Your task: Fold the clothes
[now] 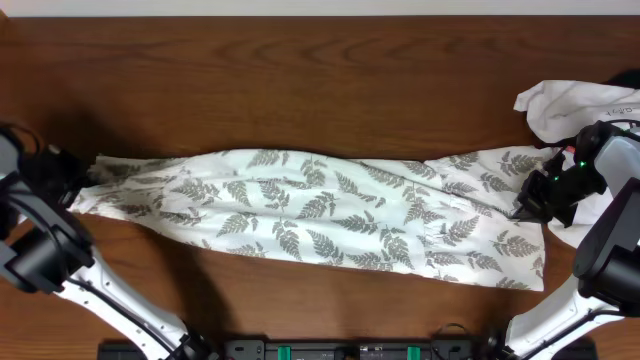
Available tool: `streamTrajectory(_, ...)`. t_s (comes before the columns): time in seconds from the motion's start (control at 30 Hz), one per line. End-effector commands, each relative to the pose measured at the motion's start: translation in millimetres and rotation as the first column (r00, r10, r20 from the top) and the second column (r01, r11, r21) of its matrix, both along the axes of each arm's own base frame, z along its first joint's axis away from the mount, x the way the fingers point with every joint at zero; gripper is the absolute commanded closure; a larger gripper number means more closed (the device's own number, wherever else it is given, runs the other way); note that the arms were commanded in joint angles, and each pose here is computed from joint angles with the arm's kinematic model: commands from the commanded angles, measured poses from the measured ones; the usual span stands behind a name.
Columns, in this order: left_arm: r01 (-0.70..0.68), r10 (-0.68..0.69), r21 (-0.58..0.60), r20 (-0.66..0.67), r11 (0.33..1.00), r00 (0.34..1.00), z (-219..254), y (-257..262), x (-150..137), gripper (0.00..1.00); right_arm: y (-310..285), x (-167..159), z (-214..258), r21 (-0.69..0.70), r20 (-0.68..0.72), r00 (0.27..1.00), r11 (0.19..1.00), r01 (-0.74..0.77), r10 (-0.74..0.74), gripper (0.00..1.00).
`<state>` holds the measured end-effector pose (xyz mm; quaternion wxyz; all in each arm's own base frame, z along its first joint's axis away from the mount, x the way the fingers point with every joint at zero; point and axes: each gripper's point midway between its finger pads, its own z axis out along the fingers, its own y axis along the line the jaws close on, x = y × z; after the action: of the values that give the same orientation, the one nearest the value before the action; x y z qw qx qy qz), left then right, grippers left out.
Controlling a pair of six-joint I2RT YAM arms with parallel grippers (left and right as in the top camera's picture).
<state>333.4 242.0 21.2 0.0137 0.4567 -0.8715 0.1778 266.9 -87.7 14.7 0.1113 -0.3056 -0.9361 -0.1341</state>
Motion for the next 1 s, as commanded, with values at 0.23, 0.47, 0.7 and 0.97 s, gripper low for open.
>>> streamTrajectory(0.23, -0.127, 0.128, -0.018, 0.056, 0.992, 0.990, 14.6, 28.2, -14.3, 0.94, -21.1, -1.4, 0.2, -0.016, 0.022, 0.996, 0.996, 0.087, -0.086, 0.99)
streamTrajectory(0.47, -0.130, 0.131, -0.019, 0.055, 0.991, 0.990, 14.4, 29.0, -15.5, 0.94, -32.6, -7.1, -1.1, -0.044, 0.011, 0.994, 0.993, 0.106, -0.105, 0.99)
streamTrajectory(0.7, -0.129, 0.130, -0.019, 0.038, 0.991, 0.991, 10.8, 27.4, -19.2, 0.94, -34.7, -8.4, -1.8, -0.056, 0.005, 0.995, 0.993, 0.103, -0.103, 0.99)
streamTrajectory(0.97, -0.120, 0.151, -0.166, 0.192, 0.979, 0.970, 28.3, 8.9, 8.3, 0.94, -34.8, -8.2, -1.8, -0.056, 0.006, 0.995, 0.993, 0.102, -0.102, 0.99)
